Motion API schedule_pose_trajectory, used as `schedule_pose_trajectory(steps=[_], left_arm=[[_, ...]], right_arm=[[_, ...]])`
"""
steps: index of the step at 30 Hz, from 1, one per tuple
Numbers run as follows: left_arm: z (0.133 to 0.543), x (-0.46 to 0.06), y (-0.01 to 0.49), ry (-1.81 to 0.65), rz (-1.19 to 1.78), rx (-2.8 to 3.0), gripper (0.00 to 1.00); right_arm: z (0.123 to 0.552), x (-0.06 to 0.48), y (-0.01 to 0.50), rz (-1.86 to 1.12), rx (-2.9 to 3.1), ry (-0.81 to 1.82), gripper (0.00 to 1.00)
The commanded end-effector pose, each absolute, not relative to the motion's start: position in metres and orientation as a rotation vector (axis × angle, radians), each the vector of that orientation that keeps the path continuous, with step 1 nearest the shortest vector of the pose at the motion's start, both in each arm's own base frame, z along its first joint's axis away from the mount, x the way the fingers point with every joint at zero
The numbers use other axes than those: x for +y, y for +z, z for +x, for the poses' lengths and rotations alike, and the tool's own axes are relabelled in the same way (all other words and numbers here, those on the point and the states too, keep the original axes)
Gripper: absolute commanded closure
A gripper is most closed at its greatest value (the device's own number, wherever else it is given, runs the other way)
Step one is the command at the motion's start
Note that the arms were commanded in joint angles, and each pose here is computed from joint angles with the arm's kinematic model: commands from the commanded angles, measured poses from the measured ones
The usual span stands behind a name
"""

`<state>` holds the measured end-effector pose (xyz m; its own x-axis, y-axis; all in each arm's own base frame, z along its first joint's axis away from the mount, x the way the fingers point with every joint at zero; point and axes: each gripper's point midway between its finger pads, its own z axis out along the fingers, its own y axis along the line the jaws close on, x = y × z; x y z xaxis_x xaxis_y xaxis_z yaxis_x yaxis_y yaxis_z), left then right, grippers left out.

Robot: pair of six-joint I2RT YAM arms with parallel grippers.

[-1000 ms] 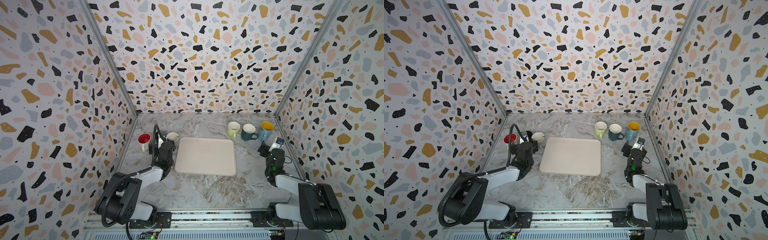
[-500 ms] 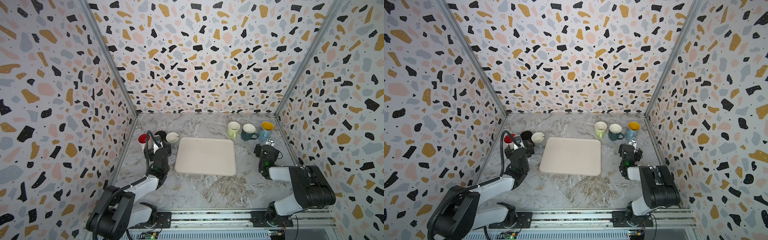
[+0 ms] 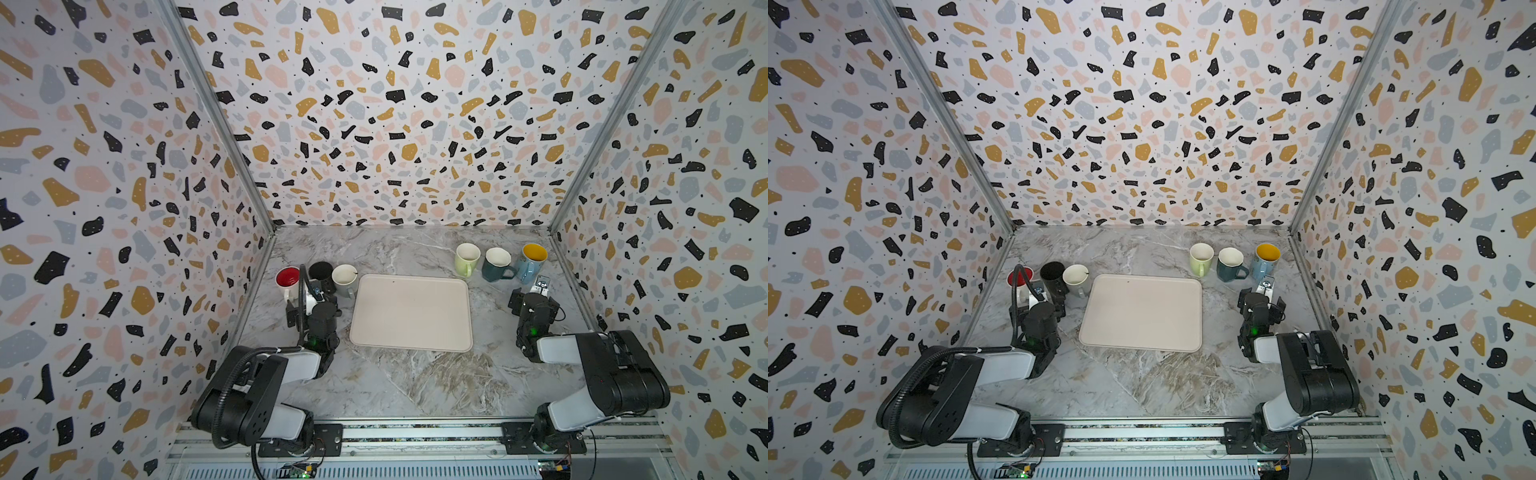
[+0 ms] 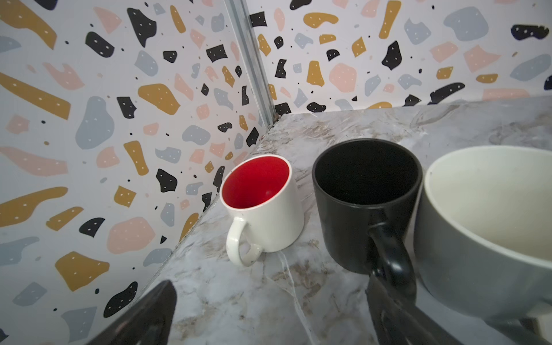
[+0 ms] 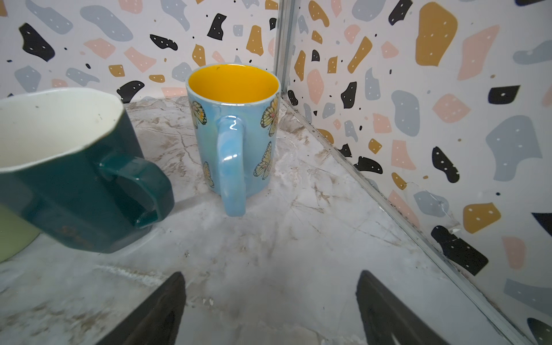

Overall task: Turn the mug right side up
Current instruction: Reset both arms

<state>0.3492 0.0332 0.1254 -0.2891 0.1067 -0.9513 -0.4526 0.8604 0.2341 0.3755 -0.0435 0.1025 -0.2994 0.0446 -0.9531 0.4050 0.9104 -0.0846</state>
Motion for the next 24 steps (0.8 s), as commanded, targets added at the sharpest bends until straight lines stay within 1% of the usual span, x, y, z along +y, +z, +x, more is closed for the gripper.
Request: schedule_pose_trajectory(steps=[1,4,9,16,19,20,21,22,23,24], left_arm=[[0.358,0.04,0.14,0.491,-0.331,1.716,0.0],[0.362,0.041,0.136,0.494,-0.327,1.742,0.0],[0.363,0.041,0.135,0.493,-0.327,1.748,0.0],[0.358,0.04,0.138,0.463,-0.318,1.723,0.0],[0.343,0.034,0.144,0.397,-0.284,1.661,0.0],[0.334,0.038,0.144,0.387,-0.303,1.632,0.0],[0.327,0.04,0.14,0.365,-0.314,1.613,0.0],[0.324,0.044,0.145,0.361,-0.336,1.563,0.0],[0.325,0.046,0.146,0.381,-0.338,1.553,0.0],[0.329,0.042,0.144,0.367,-0.32,1.584,0.0]], right_arm=[[0.377,-0.037,0.124,0.31,1.771,-0.329,0.08],[0.376,-0.033,0.125,0.282,1.767,-0.307,0.08],[0.369,-0.007,0.133,0.101,1.706,-0.201,0.08],[0.376,-0.002,0.129,0.073,1.733,-0.185,0.08],[0.373,-0.001,0.13,0.066,1.722,-0.181,0.08],[0.371,0.001,0.13,0.055,1.712,-0.171,0.03],[0.366,0.005,0.13,0.032,1.699,-0.149,0.01],[0.36,0.004,0.126,0.037,1.689,-0.139,0.01],[0.355,0.001,0.137,0.045,1.612,-0.143,0.01],[0.355,0.002,0.138,0.045,1.612,-0.142,0.01]])
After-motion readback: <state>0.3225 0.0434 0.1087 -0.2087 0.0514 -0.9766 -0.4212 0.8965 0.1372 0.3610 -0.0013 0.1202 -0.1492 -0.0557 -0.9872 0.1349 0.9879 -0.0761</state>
